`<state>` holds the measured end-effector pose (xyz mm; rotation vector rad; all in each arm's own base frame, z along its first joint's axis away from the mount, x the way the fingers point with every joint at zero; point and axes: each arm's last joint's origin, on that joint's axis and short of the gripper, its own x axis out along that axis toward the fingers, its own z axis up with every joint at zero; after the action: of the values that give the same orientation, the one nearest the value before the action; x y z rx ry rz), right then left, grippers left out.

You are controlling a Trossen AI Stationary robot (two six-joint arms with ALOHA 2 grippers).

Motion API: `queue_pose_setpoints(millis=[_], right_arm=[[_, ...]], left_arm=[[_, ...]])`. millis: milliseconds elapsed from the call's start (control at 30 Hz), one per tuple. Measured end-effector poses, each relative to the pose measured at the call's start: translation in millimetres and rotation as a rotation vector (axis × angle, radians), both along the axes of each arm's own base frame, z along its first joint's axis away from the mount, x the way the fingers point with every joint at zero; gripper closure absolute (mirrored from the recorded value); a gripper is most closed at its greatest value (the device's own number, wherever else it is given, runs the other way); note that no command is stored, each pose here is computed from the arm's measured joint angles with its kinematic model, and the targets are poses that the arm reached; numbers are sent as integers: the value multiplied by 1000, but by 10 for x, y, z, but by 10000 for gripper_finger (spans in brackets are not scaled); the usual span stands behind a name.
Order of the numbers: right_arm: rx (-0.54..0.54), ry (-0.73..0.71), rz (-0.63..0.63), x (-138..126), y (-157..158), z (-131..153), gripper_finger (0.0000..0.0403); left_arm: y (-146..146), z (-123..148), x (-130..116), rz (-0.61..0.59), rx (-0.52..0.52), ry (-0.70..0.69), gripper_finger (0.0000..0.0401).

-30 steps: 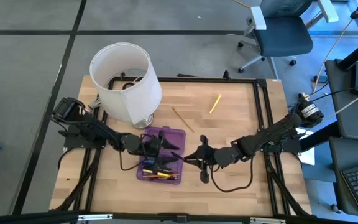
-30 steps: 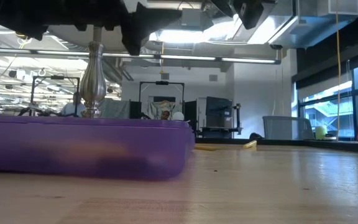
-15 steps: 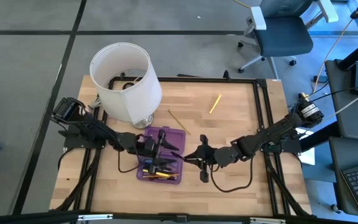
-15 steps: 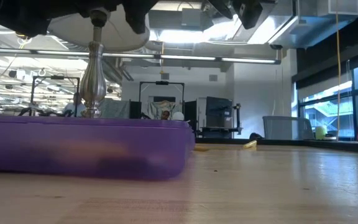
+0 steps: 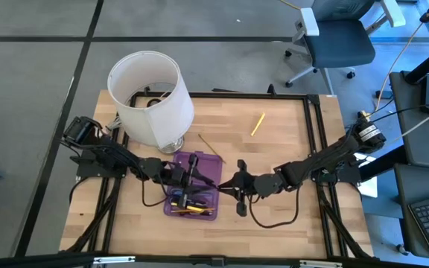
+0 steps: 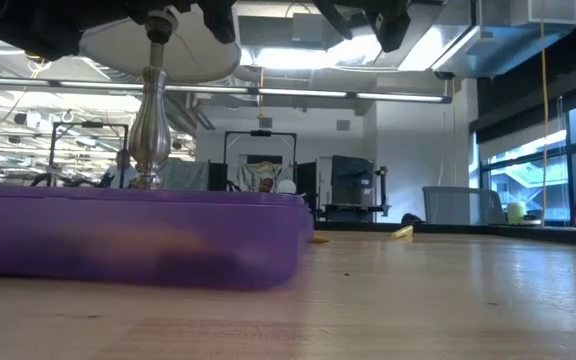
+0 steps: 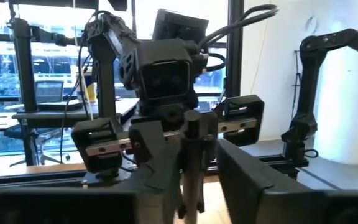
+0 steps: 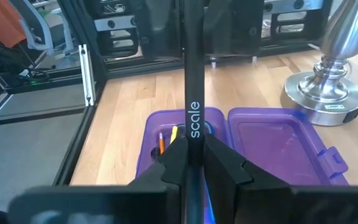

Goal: Pick & place school supplies into a supply box
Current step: Put the black pen into the purple supply box

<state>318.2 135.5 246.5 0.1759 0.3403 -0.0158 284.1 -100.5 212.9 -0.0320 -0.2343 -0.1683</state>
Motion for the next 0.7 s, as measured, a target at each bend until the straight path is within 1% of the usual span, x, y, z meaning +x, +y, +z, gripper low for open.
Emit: queue_pose_setpoints(millis=[100,167,300,433,533,600,700], right_arm=[[-10,1,5,5,4,-10,357],[-19,1,8,5,4,-10,357],[-21,7,18,0,14,-15,356],[8,51,89,-11,27,-46,356],[61,98,140,-25,40,-75,356],[67,125,166,-41,56,-96,356],[75,153,174,-56,62,-117,356]], left_arm=[[-1,-3,0,0,1,2,347],[-1,-2,0,0,1,2,364],[-3,-11,2,-4,4,11,364],[-11,-45,8,-28,-8,48,364],[-19,-76,11,-44,-27,94,364],[-20,-103,10,-48,-31,134,364],[-19,-129,6,-50,-52,184,364]])
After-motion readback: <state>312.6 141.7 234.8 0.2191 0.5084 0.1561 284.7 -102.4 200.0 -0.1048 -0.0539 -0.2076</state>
